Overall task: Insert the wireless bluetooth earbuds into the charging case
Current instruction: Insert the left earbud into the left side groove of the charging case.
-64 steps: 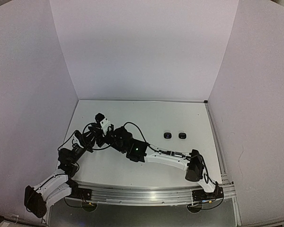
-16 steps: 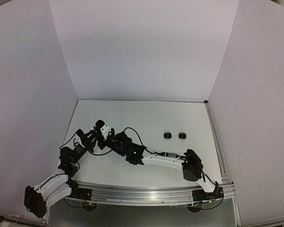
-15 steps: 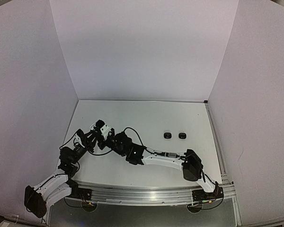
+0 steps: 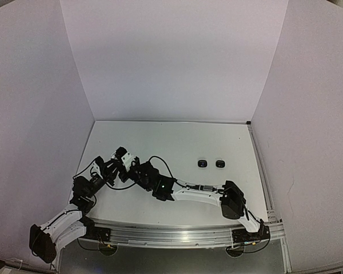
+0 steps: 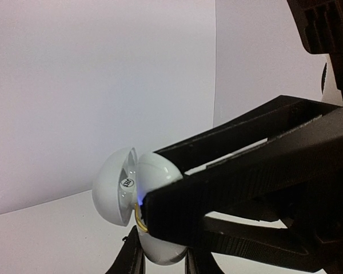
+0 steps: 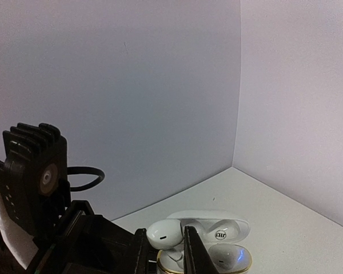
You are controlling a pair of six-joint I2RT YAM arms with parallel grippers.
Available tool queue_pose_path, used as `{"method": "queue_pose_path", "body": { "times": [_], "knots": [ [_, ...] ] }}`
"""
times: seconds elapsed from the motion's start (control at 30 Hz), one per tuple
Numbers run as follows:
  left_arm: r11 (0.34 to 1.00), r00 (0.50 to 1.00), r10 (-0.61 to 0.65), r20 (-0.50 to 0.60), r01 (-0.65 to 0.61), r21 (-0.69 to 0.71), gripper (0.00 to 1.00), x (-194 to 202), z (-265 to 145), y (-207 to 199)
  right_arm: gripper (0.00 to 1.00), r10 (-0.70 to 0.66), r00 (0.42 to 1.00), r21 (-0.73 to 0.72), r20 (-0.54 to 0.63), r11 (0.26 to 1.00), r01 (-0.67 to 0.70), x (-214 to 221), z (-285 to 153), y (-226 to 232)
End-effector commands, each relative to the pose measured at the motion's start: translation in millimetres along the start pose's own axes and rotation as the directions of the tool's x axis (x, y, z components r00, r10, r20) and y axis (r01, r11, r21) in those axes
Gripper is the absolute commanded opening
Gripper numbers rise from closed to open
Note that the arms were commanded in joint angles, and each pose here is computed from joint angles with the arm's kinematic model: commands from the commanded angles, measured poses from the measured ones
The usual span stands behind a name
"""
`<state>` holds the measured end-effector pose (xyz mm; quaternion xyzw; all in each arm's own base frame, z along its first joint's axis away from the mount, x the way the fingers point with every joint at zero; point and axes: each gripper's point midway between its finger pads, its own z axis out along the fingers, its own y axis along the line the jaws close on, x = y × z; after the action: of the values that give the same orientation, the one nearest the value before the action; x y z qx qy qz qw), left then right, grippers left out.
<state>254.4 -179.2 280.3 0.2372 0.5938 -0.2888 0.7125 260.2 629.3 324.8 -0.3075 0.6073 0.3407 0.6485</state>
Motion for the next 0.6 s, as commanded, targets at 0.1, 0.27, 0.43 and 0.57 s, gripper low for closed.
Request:
{"method": "queue_pose_path", "body": {
  "times": [0.1, 0.27, 0.43, 0.57],
  "knots": [
    [0.997, 0.99, 0.056, 0.128, -0.063, 0.051, 0.0, -50.6, 1.7, -11.5, 0.2, -0.009, 1.0, 0.053, 0.011, 0.999, 0.009, -24.8, -12.3, -11.5],
    [0.996, 0.993, 0.049, 0.105, -0.057, 0.073, 0.0, -47.2, 2.3, -14.7, 0.21, -0.01, 1.0, 0.059, 0.014, 0.998, 0.009, -28.0, -13.9, -13.0],
    [0.995, 0.995, 0.044, 0.09, -0.053, 0.091, 0.0, -45.1, 2.4, -17.6, 0.22, -0.004, 1.0, 0.075, 0.012, 0.997, 0.003, -27.7, -15.3, -16.3],
    [0.994, 0.996, 0.042, 0.075, -0.049, 0.096, 0.0, -42.2, 2.3, -18.4, 0.23, -0.002, 1.0, 0.077, 0.012, 0.997, 0.002, -28.7, -16.4, -16.9]
  ]
}}
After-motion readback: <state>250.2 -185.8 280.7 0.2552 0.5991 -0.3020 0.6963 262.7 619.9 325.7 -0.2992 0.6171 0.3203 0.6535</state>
